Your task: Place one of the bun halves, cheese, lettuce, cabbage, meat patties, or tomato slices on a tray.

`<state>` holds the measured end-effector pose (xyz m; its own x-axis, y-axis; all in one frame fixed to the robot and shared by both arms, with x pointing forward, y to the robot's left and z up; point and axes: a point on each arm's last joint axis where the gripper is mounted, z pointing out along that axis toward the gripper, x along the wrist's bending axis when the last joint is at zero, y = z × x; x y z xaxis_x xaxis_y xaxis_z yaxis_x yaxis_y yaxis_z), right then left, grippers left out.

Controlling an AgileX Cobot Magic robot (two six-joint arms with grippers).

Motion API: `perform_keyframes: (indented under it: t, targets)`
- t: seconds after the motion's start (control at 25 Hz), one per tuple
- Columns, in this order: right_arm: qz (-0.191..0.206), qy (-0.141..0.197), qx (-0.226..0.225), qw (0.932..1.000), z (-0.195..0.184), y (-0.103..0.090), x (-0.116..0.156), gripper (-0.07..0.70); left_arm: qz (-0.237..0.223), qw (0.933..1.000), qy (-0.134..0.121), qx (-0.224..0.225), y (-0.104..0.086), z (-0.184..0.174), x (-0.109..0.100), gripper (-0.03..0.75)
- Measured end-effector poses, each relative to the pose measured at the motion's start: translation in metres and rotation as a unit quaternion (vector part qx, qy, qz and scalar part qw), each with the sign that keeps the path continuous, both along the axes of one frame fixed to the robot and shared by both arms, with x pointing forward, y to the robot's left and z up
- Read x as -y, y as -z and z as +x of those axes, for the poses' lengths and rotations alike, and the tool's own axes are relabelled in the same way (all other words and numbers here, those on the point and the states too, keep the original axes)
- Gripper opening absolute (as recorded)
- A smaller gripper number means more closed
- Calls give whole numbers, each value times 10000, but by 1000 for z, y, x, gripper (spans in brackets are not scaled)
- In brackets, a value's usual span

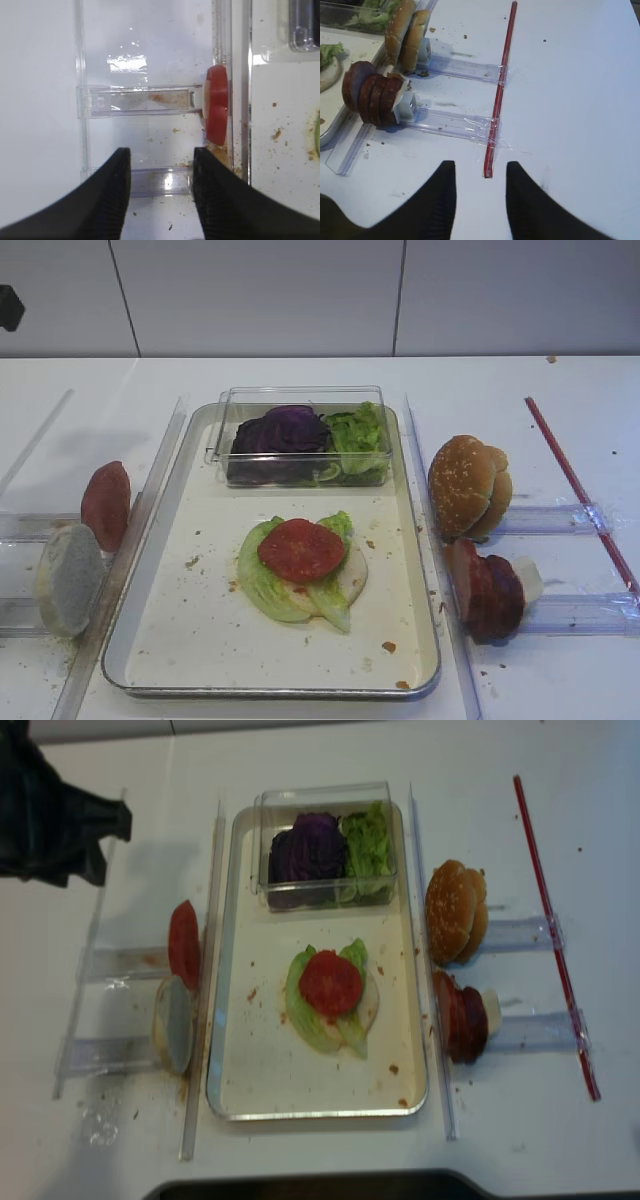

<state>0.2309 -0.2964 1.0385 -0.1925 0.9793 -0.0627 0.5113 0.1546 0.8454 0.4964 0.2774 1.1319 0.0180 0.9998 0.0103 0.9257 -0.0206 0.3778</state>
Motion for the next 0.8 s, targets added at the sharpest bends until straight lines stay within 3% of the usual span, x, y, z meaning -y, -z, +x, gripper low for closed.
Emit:
perform_keyframes:
  t: [0.24, 0.56, 0.8]
  targets:
    - [0, 0, 0, 10000, 0, 0, 0, 267, -88, 9996, 39, 278, -8, -53, -5, 295]
    - [0, 0, 0, 10000, 0, 0, 0, 251, -116, 9986, 10, 508, 10, -125, -13, 295]
    - [0, 0, 0, 10000, 0, 0, 0, 251, -146, 9955, -44, 933, 20, -169, -18, 295]
